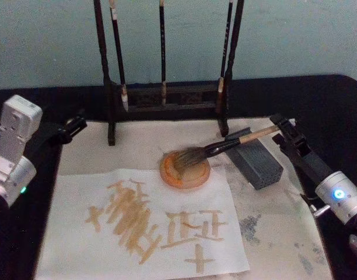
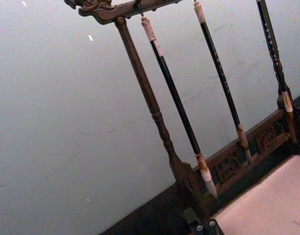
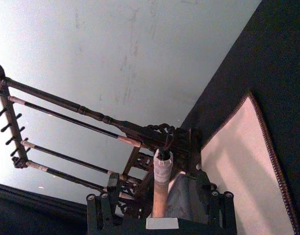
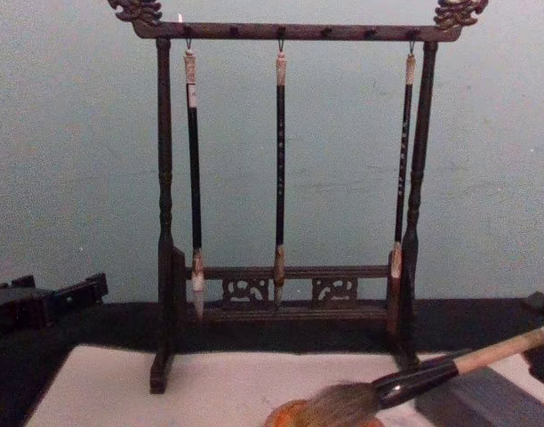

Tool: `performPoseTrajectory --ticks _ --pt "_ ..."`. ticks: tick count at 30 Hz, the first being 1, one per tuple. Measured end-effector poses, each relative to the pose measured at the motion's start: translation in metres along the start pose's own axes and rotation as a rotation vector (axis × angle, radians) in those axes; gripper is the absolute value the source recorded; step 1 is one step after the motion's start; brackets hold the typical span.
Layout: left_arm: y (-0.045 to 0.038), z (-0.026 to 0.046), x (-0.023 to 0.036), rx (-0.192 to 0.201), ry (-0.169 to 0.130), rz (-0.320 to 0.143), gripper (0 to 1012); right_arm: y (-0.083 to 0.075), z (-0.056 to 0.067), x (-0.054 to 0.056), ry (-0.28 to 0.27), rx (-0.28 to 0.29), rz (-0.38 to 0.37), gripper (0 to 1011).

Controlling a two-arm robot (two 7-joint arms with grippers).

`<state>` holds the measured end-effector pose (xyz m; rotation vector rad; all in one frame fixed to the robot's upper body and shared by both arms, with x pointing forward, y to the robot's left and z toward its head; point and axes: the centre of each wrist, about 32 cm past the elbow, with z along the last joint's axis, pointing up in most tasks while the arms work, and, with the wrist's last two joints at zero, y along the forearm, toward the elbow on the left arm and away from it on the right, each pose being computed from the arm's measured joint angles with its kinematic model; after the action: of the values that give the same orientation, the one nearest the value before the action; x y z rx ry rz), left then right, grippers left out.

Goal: Pick up the brush from the inkstone, write on the paper, then place the brush back to its original position.

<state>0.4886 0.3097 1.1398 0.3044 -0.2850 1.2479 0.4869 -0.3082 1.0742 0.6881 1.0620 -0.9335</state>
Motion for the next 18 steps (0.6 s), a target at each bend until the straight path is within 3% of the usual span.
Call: performPoseTrajectory --ticks 7,18 --pt "0.0000 0.0000 0.0000 0.000 0.000 0.000 1002 -0.0002 0.0002 0.0001 0.000 0.001 0.000 1001" --pt "0.0000 0.0000 0.0000 0.000 0.000 0.000 1002 -0.0003 -0.0001 0.0001 0.002 0.002 -0.001 728"
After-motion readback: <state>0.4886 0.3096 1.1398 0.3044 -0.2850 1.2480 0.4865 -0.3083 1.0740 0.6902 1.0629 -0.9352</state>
